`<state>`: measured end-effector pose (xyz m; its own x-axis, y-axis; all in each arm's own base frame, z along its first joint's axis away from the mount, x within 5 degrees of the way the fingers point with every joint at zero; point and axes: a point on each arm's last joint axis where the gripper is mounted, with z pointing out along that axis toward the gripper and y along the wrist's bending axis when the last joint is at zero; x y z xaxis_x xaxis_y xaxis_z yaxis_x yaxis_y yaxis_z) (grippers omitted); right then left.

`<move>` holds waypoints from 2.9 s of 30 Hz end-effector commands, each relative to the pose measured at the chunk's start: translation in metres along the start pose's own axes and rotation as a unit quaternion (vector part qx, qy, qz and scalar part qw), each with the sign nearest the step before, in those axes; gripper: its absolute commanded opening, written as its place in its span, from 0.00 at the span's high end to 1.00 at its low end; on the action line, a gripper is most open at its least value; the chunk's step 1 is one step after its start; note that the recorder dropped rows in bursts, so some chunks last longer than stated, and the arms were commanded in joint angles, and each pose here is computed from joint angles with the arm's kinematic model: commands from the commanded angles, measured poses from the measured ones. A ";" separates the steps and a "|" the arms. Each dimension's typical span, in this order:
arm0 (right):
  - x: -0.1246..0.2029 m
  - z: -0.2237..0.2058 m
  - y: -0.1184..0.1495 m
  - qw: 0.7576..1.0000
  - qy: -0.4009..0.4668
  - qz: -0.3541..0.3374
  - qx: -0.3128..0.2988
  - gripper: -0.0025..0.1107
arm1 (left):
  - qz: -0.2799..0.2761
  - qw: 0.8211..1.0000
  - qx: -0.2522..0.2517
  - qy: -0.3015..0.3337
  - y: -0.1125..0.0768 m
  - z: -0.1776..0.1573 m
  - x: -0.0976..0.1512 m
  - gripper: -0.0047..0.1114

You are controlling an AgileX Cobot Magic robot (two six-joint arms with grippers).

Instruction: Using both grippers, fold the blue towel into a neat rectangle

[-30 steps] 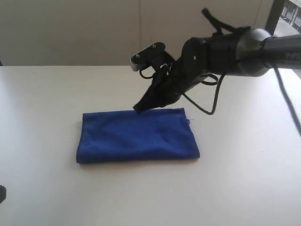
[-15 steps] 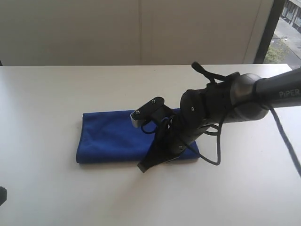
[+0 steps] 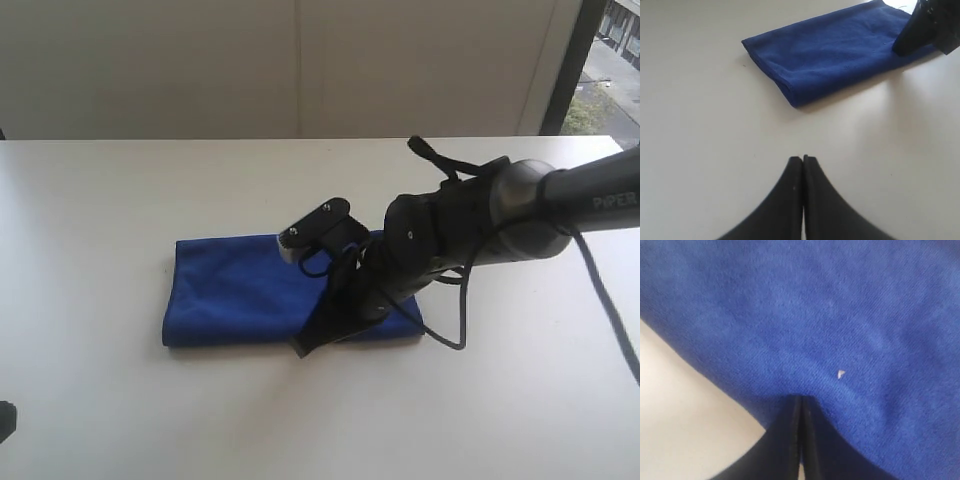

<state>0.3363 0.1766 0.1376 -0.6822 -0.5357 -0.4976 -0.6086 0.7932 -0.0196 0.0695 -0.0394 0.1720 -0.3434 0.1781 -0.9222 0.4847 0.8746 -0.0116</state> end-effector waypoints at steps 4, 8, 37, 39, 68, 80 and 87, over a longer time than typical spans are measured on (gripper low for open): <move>-0.004 -0.009 0.002 1.000 -0.010 0.001 -0.001 0.98 | -0.013 1.000 0.004 0.005 -0.001 0.000 0.003 0.96; -0.009 -0.012 0.000 0.999 -0.033 0.002 0.008 0.98 | -0.013 1.000 0.004 0.005 -0.001 0.000 0.003 0.96; 0.097 -0.197 0.022 0.964 -0.252 0.054 0.061 0.98 | -0.014 1.000 0.014 0.019 -0.003 0.000 0.005 0.96; 0.123 -0.198 0.026 0.957 -0.275 0.068 0.067 0.98 | -0.014 1.000 0.015 0.020 -0.003 0.000 0.006 0.96; 0.221 -0.165 0.037 0.938 -0.298 0.163 0.071 0.98 | -0.036 0.999 0.015 0.021 -0.003 0.000 0.006 0.96; 0.221 -0.165 0.037 0.938 -0.297 0.163 0.070 0.98 | -0.036 0.999 0.015 0.021 -0.003 0.000 0.006 0.96; 0.223 -0.164 0.038 0.942 -0.287 0.164 0.066 0.98 | -0.036 0.999 0.015 0.021 -0.003 0.000 0.006 0.96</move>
<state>0.0962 0.0415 0.1698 -0.4599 -0.0436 -0.8869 -0.3275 0.9367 0.1238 0.0667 -0.0412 0.1686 -0.4023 0.1521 -0.9028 0.4894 0.8691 -0.0717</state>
